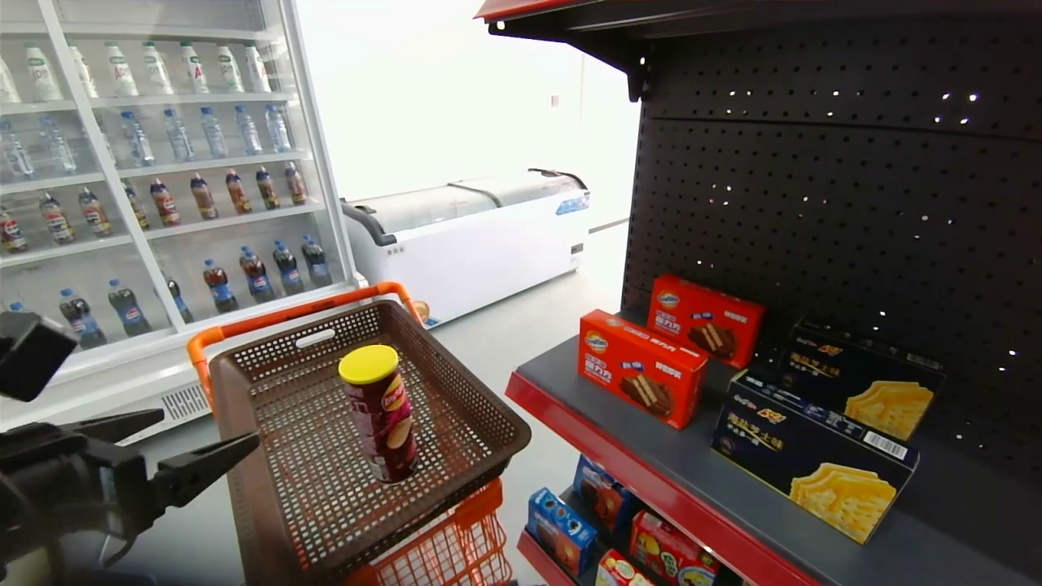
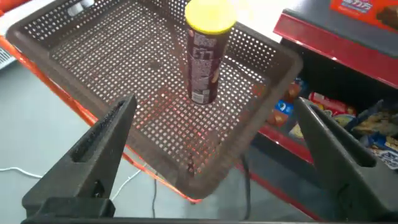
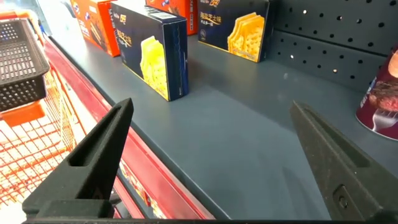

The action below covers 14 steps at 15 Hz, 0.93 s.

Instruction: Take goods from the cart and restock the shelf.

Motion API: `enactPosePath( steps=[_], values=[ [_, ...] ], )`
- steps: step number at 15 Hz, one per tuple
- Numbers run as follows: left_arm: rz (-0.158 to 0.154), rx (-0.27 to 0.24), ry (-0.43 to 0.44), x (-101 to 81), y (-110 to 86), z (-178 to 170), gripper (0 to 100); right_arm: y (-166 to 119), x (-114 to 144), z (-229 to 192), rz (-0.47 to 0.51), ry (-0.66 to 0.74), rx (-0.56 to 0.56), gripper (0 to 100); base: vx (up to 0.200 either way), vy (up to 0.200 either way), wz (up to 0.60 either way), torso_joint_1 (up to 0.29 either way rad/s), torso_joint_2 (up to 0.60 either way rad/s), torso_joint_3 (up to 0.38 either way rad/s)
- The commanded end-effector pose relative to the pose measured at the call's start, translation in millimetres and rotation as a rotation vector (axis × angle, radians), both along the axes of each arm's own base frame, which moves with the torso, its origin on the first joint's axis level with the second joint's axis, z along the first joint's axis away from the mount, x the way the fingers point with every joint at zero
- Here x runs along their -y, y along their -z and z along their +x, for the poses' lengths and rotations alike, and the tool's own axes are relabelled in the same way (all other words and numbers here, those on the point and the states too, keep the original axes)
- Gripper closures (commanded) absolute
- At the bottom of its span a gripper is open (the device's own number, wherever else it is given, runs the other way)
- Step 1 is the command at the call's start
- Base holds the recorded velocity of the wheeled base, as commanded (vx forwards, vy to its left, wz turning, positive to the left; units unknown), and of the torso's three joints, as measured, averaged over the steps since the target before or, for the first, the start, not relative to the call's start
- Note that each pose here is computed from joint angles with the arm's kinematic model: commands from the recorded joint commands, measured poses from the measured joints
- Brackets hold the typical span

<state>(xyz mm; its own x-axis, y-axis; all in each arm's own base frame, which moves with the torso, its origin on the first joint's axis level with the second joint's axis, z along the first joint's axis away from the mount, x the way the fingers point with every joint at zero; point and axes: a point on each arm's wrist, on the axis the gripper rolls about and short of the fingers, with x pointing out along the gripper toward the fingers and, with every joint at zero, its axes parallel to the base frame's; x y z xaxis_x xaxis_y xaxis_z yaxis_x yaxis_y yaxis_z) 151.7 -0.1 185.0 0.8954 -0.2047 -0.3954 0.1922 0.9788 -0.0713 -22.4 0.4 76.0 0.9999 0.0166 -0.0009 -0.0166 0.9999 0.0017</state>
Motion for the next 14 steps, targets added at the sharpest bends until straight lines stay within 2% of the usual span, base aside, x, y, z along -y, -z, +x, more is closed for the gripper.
enactPosePath(
  steps=[1, 3, 4, 5, 9, 11, 14],
  values=[
    [-0.009, -0.13, -0.02, -9.1, 38.2, 59, 0, 0, 0, 0, 0.0, 0.0, -0.001, 0, 0.0, 0.0, 0.0, 0.0, 0.0, 0.0],
    [-0.012, -0.162, 0.004, -8.9, 59.2, 87, 0, 0, 0, 0, 0.0, 0.0, -0.001, 0, 0.0, 0.0, 0.0, 0.0, 0.0, 0.0],
    [-0.023, -0.176, 0.038, -6.4, 69.5, 100, 0, 0, 0, 0, 0.0, 0.0, -0.001, 0, 0.0, 0.0, 0.0, 0.0, 0.0, 0.0],
    [-0.02, -0.181, 0.063, -3.1, 76.7, 109, 0, 0, 0, 0, 0.0, 0.0, -0.001, 0, 0.0, 0.0, 0.0, 0.0, 0.0, 0.0],
    [-0.001, -0.177, 0.092, 1.1, 104.3, 147, 0, 0, 0, 0, 0.0, 0.0, -0.001, 0, 0.0, 0.0, 0.0, 0.0, 0.0, 0.0],
    [0.031, -0.184, 0.119, 4.6, 118.7, 161, 0, 0, 0, 0, 0.0, 0.0, -0.001, 0, 0.0, 0.0, 0.0, 0.0, 0.0, 0.0],
    [0.052, -0.167, 0.165, 17.0, 131.9, 176, 0, 0, 0, 0, 0.0, 0.0, -0.001, 0, 0.0, 0.0, 0.0, 0.0, 0.0, 0.0]
  ],
)
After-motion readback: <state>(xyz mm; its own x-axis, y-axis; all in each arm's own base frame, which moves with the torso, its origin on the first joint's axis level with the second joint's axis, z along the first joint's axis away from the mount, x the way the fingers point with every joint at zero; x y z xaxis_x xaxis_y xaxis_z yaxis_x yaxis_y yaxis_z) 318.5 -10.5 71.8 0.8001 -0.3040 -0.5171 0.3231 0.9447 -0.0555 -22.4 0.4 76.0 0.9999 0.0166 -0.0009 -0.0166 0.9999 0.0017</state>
